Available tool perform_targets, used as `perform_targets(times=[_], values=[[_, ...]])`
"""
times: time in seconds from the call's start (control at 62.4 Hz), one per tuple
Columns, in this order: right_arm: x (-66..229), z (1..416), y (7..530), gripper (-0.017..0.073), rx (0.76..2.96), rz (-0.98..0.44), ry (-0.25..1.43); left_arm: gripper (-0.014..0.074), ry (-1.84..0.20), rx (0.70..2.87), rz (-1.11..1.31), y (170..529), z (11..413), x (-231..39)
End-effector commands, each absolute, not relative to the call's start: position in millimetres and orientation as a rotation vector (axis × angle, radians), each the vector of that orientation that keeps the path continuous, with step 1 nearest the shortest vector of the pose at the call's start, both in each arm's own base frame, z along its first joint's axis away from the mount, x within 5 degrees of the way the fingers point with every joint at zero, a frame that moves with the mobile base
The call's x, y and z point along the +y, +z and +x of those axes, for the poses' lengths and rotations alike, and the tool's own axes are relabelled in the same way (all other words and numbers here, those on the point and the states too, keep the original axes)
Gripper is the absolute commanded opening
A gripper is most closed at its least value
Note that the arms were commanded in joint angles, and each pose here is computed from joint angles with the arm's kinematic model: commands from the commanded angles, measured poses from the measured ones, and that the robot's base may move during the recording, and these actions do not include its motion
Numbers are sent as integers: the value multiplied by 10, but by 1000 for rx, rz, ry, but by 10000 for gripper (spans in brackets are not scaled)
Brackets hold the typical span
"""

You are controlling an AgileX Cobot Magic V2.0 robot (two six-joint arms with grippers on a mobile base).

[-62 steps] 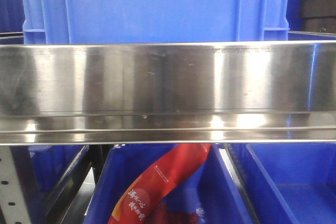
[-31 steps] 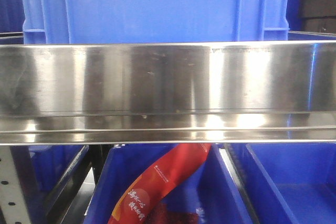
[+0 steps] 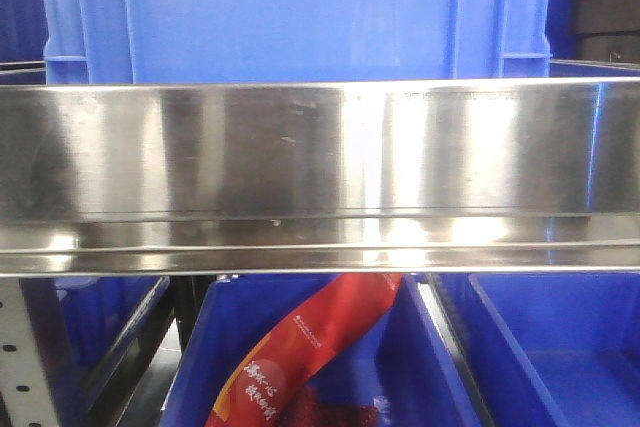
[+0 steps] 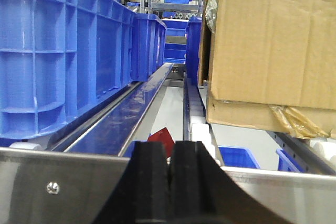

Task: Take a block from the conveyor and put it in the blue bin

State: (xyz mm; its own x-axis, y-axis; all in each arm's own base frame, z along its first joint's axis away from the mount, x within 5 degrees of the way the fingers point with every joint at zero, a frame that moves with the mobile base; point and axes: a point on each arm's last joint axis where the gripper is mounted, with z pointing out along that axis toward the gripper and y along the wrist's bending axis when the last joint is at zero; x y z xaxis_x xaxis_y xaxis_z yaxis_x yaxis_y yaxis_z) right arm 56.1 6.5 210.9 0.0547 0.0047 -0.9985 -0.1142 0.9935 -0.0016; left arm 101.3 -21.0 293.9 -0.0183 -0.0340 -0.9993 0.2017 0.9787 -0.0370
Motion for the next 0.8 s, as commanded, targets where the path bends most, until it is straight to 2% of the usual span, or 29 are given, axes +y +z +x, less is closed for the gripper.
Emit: perform_targets(times=[0.0,0.305,0.785], values=[[63,559,2115,-162,1500,-82,89,-111,-167,1559,62,2764,895,-131],[63,559,2115,-162,1500,-82,89,-111,-41,1502,-1,2131,601,-15],[63,559,2115,-162,1500,-82,89,-111,2,1456,12,2157,559,-4]])
